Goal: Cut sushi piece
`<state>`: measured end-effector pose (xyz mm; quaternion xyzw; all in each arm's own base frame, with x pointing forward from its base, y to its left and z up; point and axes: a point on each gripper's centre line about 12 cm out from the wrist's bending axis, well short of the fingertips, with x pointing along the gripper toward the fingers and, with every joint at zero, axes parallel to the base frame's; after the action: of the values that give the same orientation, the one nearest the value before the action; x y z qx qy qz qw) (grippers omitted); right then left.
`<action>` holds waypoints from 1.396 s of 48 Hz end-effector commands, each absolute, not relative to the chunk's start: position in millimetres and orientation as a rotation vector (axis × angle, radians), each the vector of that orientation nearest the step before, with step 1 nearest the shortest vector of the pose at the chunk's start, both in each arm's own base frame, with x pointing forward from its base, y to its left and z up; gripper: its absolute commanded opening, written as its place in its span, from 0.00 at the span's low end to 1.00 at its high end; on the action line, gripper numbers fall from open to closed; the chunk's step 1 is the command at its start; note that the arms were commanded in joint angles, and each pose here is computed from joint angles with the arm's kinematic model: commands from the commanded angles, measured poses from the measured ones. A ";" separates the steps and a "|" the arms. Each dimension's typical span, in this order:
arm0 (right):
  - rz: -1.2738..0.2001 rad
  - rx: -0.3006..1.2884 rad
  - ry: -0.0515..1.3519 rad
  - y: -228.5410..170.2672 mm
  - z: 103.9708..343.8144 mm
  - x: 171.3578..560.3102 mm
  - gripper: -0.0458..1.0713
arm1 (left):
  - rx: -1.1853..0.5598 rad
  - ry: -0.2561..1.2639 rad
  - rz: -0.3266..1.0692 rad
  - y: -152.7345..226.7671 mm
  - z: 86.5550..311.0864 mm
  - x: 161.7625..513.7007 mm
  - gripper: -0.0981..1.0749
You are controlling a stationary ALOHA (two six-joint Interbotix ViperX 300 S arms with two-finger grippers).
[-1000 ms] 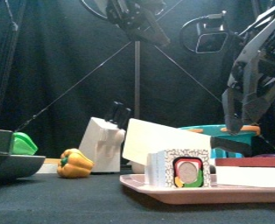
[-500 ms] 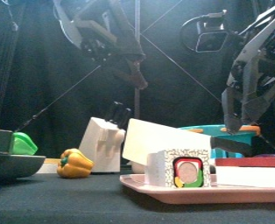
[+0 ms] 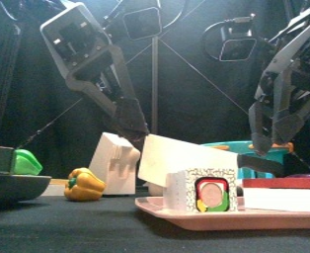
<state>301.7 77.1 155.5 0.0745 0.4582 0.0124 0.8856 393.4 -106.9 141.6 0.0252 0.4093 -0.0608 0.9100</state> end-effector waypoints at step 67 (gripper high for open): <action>0.031 0.147 0.914 72.9 155.1 311.9 0.79 | -0.156 0.821 -0.074 -97.1 138.8 402.2 0.71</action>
<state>307.5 73.2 149.1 0.0695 0.4510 0.0136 0.8897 397.2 -96.8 132.3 -0.0725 0.4100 -0.0338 0.9086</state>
